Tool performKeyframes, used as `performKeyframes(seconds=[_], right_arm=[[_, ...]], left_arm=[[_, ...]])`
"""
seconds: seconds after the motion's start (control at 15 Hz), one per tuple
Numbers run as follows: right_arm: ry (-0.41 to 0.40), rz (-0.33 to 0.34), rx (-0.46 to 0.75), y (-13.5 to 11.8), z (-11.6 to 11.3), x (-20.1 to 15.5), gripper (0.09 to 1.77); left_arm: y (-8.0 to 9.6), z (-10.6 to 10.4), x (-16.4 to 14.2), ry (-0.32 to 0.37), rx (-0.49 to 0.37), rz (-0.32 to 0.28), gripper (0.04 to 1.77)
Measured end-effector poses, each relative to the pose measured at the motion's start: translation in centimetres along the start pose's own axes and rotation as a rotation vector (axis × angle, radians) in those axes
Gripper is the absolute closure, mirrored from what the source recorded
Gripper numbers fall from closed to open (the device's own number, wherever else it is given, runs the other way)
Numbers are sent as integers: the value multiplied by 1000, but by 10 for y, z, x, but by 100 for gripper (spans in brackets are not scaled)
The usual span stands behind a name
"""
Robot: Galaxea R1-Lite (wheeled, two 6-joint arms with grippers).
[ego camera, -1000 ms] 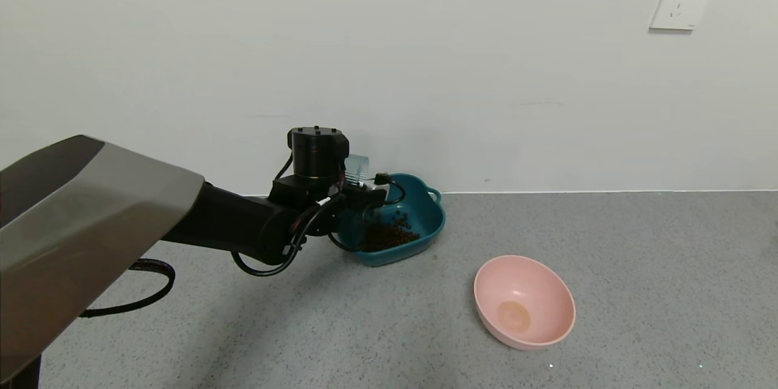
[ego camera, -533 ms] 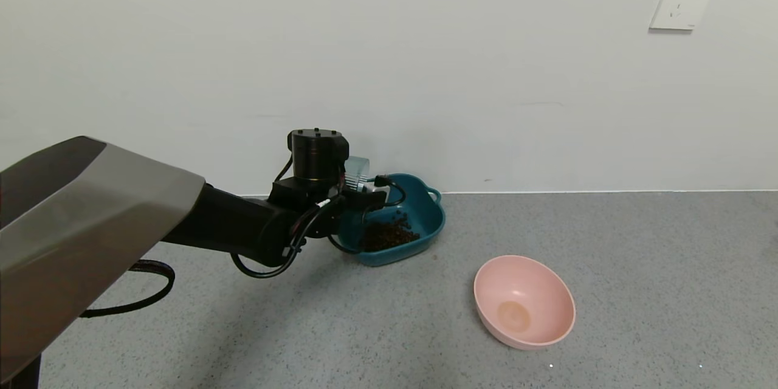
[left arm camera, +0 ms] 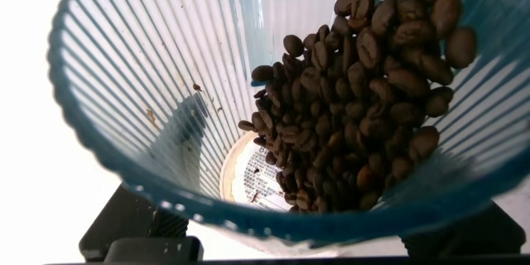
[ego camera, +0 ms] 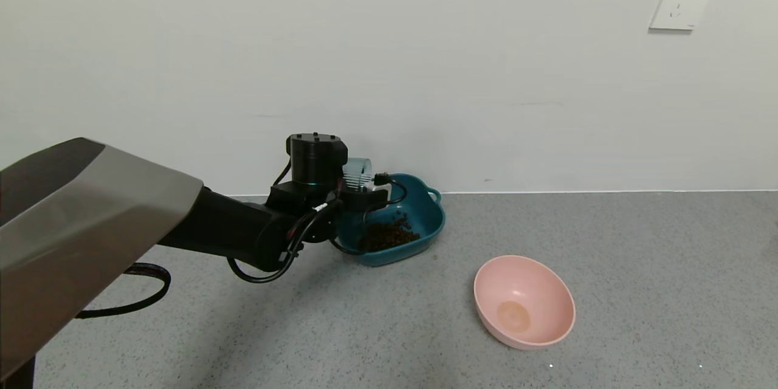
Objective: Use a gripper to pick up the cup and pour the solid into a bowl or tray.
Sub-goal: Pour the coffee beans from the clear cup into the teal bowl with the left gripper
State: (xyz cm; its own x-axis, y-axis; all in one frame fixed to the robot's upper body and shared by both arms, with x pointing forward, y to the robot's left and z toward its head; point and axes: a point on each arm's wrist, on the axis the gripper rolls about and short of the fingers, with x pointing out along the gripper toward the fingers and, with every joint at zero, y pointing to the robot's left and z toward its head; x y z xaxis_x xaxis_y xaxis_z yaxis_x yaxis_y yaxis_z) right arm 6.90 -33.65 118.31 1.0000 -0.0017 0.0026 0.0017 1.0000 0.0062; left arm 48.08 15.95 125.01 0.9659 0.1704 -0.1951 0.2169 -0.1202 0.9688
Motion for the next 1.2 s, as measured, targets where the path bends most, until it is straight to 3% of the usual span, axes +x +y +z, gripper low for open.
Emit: performKeyframes(seconds=[0.33, 0.87, 1.2], right_arm=[[0, 0, 0, 0, 0, 0, 15], [0, 0, 0, 0, 0, 0, 15], [0, 0, 0, 0, 0, 0, 15]], left_arm=[[-1, 1, -3, -11, -232, -6, 48], [-3, -4, -17, -49, -710, -40, 48], [-11, -32, -20, -54, -995, -99, 48]])
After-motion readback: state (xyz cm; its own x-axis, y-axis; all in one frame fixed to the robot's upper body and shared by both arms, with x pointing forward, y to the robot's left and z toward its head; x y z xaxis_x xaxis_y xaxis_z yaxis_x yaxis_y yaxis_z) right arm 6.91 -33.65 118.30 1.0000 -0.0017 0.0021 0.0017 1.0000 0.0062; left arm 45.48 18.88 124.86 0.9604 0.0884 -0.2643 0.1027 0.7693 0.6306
